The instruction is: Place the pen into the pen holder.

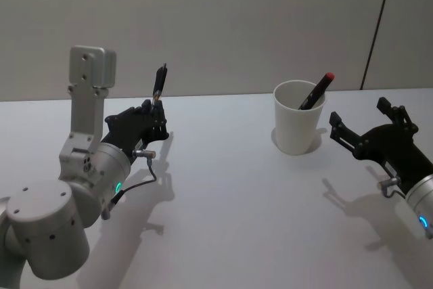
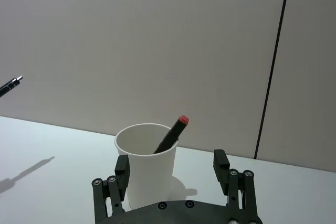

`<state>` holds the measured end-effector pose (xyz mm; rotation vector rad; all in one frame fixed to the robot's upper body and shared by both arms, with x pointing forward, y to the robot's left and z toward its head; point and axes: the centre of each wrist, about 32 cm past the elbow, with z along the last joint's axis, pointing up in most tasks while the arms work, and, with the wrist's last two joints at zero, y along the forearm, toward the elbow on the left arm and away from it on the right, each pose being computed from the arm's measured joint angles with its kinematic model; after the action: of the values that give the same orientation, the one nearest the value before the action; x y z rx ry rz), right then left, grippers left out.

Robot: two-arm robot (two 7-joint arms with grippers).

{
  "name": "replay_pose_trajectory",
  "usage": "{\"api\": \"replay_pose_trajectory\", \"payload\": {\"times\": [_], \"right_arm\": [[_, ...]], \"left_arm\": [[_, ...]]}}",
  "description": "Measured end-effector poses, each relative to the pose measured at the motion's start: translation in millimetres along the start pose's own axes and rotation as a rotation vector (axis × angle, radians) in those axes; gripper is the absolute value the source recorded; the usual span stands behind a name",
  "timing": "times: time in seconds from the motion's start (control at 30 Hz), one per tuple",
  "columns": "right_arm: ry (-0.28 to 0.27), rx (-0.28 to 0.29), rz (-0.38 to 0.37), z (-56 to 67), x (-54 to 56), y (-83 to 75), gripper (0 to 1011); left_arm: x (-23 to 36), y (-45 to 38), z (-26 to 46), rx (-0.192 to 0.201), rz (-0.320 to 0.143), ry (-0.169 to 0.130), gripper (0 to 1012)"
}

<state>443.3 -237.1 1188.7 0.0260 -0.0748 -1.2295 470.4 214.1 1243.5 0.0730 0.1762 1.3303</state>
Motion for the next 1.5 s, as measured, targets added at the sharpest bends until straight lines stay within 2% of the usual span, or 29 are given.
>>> {"api": "replay_pose_trajectory", "payload": {"times": [0.17,0.3,0.37,0.4,0.6,0.93,1.5], "right_arm": [[0.000,0.000,0.000,0.0,0.0,0.0,1001],[0.000,0.000,0.000,0.0,0.0,0.0,1002],[0.000,0.000,0.000,0.0,0.0,0.0,1002],[0.000,0.000,0.000,0.0,0.0,0.0,1002],[0.000,0.000,0.000,0.0,0.0,0.0,1002],[0.000,0.000,0.000,0.0,0.0,0.0,1002],[0.000,0.000,0.000,0.0,0.0,0.0,1002]], "left_arm": [[6.5,0.9,-4.5,-0.059,-0.061,0.017,138],[12.7,1.5,-9.1,-0.113,-0.128,0.032,138],[14.8,1.6,-10.5,-0.126,-0.149,0.036,138],[16.3,1.6,-11.8,-0.143,-0.175,0.041,138],[21.9,1.2,-16.2,-0.191,-0.270,0.048,138],[27.8,-1.7,-22.5,-0.242,-0.431,0.038,138],[29.7,-10.8,-28.8,-0.293,-0.690,-0.005,138]]}}
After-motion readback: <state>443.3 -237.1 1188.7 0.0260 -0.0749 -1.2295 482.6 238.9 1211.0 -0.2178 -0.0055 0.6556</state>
